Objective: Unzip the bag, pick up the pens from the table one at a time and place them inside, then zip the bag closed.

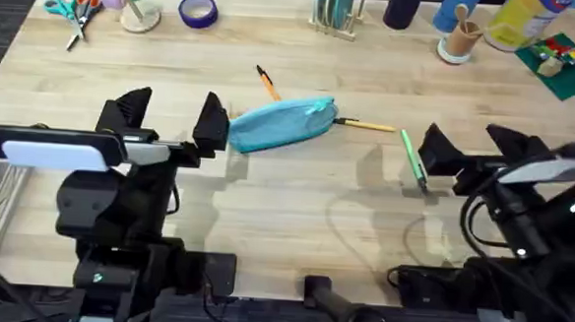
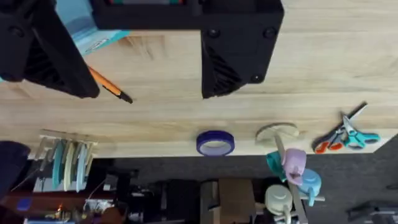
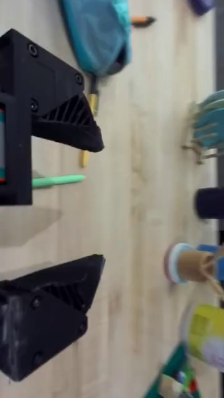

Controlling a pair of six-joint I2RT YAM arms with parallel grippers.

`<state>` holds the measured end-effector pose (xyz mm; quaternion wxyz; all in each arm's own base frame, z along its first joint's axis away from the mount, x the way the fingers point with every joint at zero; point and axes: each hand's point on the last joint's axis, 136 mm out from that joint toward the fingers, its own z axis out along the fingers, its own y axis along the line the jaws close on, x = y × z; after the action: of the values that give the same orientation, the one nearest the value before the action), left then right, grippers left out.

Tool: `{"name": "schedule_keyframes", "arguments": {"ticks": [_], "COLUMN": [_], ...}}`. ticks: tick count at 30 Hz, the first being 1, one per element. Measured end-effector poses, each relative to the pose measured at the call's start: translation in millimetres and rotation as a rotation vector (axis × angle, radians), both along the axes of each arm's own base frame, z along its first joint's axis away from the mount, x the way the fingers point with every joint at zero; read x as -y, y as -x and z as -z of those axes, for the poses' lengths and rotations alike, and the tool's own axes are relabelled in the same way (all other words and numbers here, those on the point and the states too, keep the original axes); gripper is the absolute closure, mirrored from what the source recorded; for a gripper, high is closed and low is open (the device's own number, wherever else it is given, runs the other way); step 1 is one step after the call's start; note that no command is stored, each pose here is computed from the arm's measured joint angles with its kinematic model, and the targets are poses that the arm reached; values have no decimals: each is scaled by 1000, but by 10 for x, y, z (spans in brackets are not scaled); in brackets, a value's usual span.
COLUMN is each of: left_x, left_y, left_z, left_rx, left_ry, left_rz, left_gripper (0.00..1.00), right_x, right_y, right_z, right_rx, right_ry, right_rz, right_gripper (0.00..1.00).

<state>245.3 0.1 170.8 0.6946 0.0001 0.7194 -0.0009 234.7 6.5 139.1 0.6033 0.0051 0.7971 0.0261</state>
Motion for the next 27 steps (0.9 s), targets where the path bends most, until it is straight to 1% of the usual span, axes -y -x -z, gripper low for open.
{"name": "schedule_keyframes", "arguments": {"ticks": [2,5,10,13,17,19,23,27], "left_x": [-9,-29,-48,-49,-42,-16,55,201], "left_y": [27,93,168,163,135,128,120,128], "left_z": [-59,-241,-569,-734,-907,-985,-1137,-1259], "left_rx": [-13,-44,-102,-142,-208,-246,-307,-362], "left_ry": [0,-2,-3,-4,-6,-14,-25,-67], "left_rz": [-5,-17,-28,-29,-24,-7,38,135], "left_gripper": [7,8,8,9,9,10,10,10], "right_x": [0,0,-50,-139,-239,-279,-325,-406], "right_y": [8,-50,-269,-438,-624,-693,-796,-862], "right_z": [-58,-317,-697,-818,-897,-944,-1110,-1348], "right_rx": [-42,-52,-96,-172,-321,-398,-513,-563], "right_ry": [0,0,-8,-27,-57,-72,-93,-98], "right_rz": [0,0,-27,-75,-126,-145,-164,-219], "right_gripper": [5,5,5,5,5,5,5,5]}}
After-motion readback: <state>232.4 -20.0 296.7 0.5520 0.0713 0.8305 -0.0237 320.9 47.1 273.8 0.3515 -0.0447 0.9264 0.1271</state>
